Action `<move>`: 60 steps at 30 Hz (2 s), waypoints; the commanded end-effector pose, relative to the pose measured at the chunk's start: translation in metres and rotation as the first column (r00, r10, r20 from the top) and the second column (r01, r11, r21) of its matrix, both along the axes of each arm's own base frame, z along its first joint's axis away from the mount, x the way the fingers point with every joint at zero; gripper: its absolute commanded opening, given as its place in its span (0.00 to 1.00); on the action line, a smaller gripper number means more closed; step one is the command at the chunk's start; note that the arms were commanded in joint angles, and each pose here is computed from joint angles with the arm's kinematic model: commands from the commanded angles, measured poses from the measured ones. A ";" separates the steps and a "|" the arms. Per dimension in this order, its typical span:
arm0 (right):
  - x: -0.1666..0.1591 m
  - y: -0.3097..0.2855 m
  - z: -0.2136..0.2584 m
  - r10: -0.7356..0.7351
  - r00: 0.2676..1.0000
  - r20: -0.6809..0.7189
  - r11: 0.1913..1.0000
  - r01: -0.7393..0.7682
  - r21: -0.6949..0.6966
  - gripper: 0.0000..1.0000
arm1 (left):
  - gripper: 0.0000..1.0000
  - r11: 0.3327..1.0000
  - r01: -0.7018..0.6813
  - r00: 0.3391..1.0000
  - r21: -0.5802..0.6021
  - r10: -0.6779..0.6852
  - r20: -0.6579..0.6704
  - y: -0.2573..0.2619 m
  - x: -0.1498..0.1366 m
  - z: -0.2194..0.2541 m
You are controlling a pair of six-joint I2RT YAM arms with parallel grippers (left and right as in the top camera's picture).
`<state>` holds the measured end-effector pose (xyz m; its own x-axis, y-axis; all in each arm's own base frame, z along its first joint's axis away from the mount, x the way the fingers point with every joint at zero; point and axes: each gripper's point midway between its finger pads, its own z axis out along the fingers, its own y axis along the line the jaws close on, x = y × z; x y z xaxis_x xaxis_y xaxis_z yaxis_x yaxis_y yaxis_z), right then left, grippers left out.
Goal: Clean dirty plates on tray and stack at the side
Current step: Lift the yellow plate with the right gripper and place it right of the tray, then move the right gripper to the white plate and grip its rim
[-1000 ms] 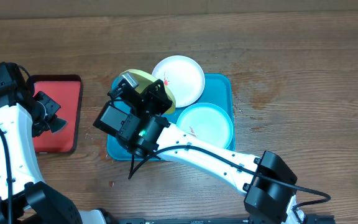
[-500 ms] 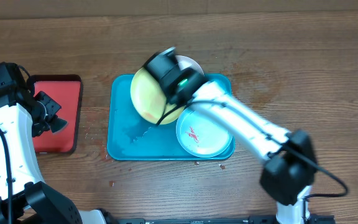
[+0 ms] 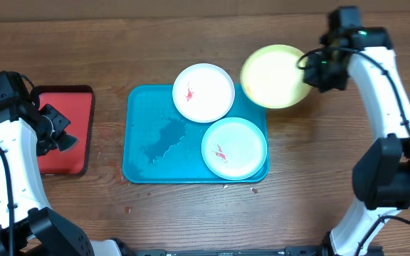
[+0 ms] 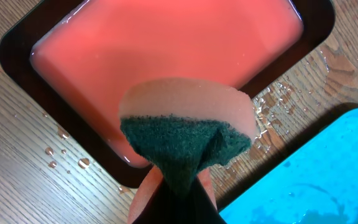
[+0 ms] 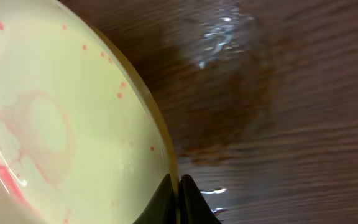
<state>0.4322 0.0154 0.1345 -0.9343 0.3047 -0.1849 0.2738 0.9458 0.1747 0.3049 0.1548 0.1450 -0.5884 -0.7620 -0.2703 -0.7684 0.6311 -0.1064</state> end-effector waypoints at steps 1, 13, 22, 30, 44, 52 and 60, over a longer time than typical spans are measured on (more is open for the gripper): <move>0.000 -0.033 -0.027 -0.087 0.995 -0.041 0.995 0.089 0.037 0.04 | 0.04 1.000 0.019 1.000 -0.002 -0.019 0.007 0.001 0.003 0.001; -0.005 -0.107 -0.073 -0.257 0.966 -0.027 0.965 0.258 0.039 0.09 | 0.04 1.000 0.019 1.000 -0.001 -0.019 0.010 0.001 0.004 0.001; 0.017 -0.027 -0.052 0.006 0.994 0.105 0.939 -0.041 0.342 0.67 | 0.04 1.000 0.019 1.000 0.002 -0.019 0.016 0.002 0.005 0.001; 0.043 0.103 -0.043 0.370 0.879 0.301 0.881 -0.435 0.187 0.77 | 0.04 0.999 0.038 0.999 -0.023 -0.037 0.023 -0.002 0.009 -0.002; 0.066 0.203 -0.091 0.560 0.755 0.342 0.828 -0.524 -0.199 0.68 | 0.04 0.996 0.078 0.997 -0.048 -0.077 0.024 -0.009 0.009 -0.003; 0.063 0.205 -0.102 0.566 0.758 0.324 0.823 -0.536 -0.185 0.48 | 0.04 0.996 0.079 0.997 -0.045 -0.077 0.028 -0.008 0.010 -0.003; 0.053 0.217 -0.106 0.584 0.752 0.306 0.811 -0.558 -0.176 0.14 | 0.04 0.995 0.089 0.996 -0.040 -0.088 0.030 -0.008 0.011 -0.002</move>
<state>0.4902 0.2242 0.0351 -0.8070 -0.2770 -0.5216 -0.3715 0.9247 0.0836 0.3129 0.1471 0.1427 -0.6309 -0.7321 -0.2568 -0.7229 0.6749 -0.1480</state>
